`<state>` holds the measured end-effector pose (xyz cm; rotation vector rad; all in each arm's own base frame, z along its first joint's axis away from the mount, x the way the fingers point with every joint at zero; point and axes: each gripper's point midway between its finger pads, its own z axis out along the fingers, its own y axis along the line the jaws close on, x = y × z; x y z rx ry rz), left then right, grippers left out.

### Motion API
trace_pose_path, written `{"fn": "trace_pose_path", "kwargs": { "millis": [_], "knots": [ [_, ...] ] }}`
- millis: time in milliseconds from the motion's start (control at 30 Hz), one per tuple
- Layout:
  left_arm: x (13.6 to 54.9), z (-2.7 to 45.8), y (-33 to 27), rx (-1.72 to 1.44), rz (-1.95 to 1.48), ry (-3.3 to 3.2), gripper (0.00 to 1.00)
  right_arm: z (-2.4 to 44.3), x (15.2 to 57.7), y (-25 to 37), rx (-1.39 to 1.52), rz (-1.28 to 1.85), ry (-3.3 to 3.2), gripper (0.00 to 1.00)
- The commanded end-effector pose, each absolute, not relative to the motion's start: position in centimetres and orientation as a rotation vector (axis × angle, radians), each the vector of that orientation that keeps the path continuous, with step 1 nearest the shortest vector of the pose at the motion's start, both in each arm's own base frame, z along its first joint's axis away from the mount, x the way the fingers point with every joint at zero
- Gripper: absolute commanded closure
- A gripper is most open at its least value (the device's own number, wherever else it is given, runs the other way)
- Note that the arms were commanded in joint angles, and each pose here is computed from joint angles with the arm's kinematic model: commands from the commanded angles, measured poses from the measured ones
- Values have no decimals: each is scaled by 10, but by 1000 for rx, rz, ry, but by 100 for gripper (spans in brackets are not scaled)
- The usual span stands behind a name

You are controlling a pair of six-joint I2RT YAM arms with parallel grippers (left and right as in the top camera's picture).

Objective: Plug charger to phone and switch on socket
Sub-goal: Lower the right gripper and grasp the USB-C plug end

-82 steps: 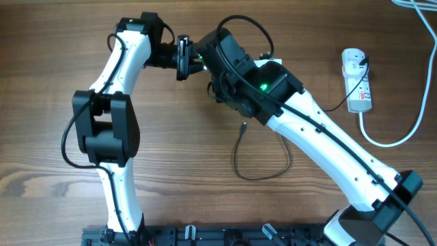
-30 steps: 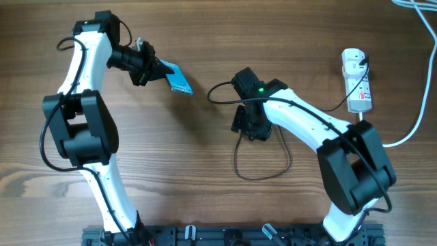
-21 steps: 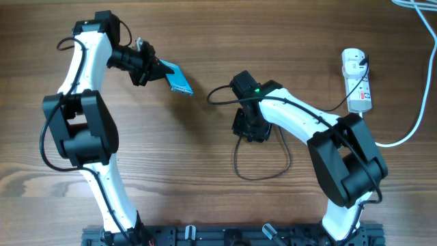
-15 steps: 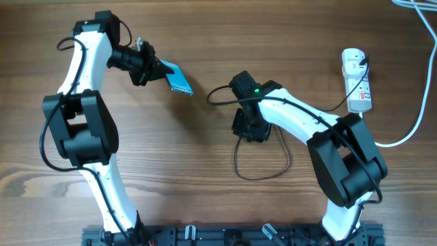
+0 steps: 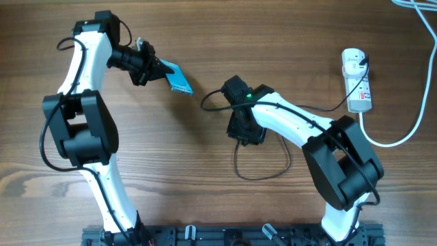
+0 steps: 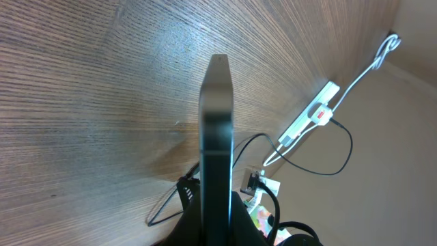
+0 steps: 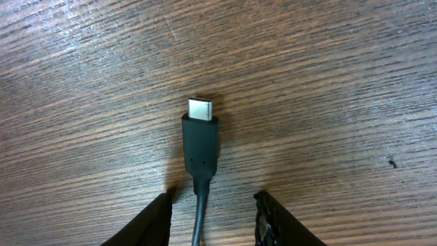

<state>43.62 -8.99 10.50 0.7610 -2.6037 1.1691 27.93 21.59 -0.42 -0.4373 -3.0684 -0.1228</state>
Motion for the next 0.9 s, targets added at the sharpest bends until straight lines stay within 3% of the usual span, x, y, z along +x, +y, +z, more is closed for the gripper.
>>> {"fn": "trace_pose_path", "kwargs": {
  "millis": [0, 367, 667, 700, 767, 867],
  "knots": [
    [437, 120, -90, 726, 1211, -2636, 96, -20, 276, 204, -462, -3, -3063, 57],
    [437, 120, -90, 724, 1214, -2639, 96, 4, 290, 194, -340, 157, -3101, 54],
    [439, 120, -90, 720, 1220, -2649, 96, -26, 279, 204, -459, 133, -2997, 54],
    [439, 120, -90, 720, 1220, -2649, 96, -30, 278, 206, -458, 118, -2984, 55],
    [439, 120, -90, 720, 1220, -2649, 96, -33, 276, 207, -458, 113, -2969, 66],
    [439, 120, -90, 720, 1220, -2648, 96, -33, 272, 209, -457, 100, -2949, 68]
  ]
}}
